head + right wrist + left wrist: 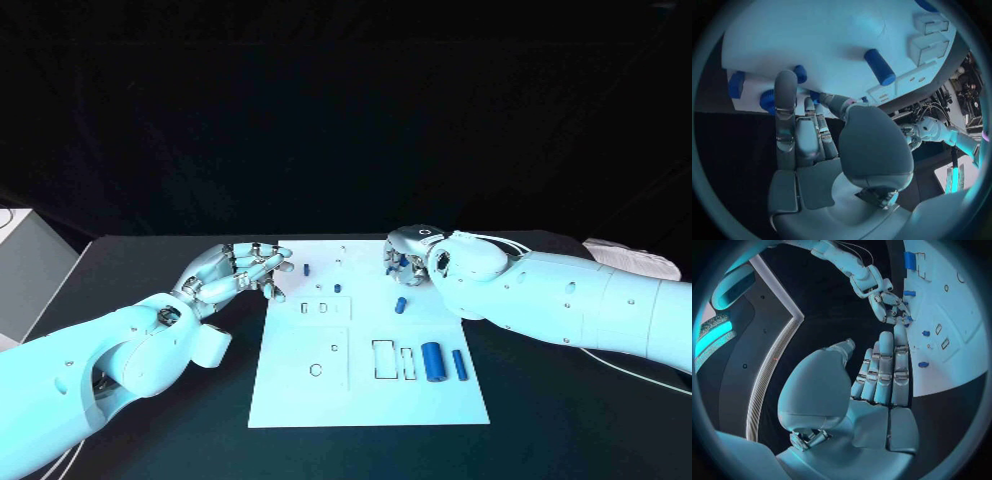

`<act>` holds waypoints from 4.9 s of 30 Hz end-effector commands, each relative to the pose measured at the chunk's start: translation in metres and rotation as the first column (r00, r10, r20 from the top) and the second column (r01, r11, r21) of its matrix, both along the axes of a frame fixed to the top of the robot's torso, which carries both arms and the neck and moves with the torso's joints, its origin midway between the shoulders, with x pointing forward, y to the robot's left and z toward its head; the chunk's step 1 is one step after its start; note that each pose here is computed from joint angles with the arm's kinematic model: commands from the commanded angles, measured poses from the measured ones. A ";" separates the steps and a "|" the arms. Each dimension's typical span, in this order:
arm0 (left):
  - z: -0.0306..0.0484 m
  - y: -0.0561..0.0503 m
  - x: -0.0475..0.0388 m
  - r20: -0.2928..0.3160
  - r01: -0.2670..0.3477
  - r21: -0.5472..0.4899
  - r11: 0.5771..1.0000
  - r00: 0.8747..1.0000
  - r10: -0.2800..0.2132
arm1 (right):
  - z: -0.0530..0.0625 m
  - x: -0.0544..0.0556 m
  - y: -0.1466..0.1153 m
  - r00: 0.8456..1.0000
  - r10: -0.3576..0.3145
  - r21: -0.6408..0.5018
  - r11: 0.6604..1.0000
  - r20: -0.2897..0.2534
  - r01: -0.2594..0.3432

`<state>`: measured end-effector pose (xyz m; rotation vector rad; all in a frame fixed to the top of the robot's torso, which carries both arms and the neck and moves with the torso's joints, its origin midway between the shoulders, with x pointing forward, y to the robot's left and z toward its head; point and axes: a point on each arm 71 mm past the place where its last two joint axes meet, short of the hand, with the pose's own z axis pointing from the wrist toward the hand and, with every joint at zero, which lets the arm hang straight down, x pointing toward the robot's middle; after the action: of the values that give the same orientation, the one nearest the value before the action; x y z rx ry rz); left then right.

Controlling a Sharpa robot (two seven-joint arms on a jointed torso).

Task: Assemble the parts on the task board

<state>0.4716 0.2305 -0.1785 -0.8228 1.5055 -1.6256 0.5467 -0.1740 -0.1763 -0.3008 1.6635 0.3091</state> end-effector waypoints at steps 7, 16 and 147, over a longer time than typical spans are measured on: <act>0.0005 -0.002 -0.0010 0.003 0.028 -0.005 1.000 1.000 -0.028 | 0.003 0.000 0.001 0.998 -0.017 0.019 1.000 0.055 0.016; 0.0005 -0.002 -0.0012 0.003 0.033 -0.006 0.999 0.999 -0.033 | 0.010 -0.001 0.002 0.993 -0.032 0.055 0.998 0.117 0.026; 0.0148 -0.015 -0.0068 0.021 0.084 -0.024 0.996 0.996 -0.084 | 0.029 0.029 0.056 0.979 -0.023 0.115 0.993 0.204 0.000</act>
<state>0.4662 0.2186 -0.1650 -0.7828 1.5204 -1.6876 0.5752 -0.1183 -0.1465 -0.2220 1.4322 0.3483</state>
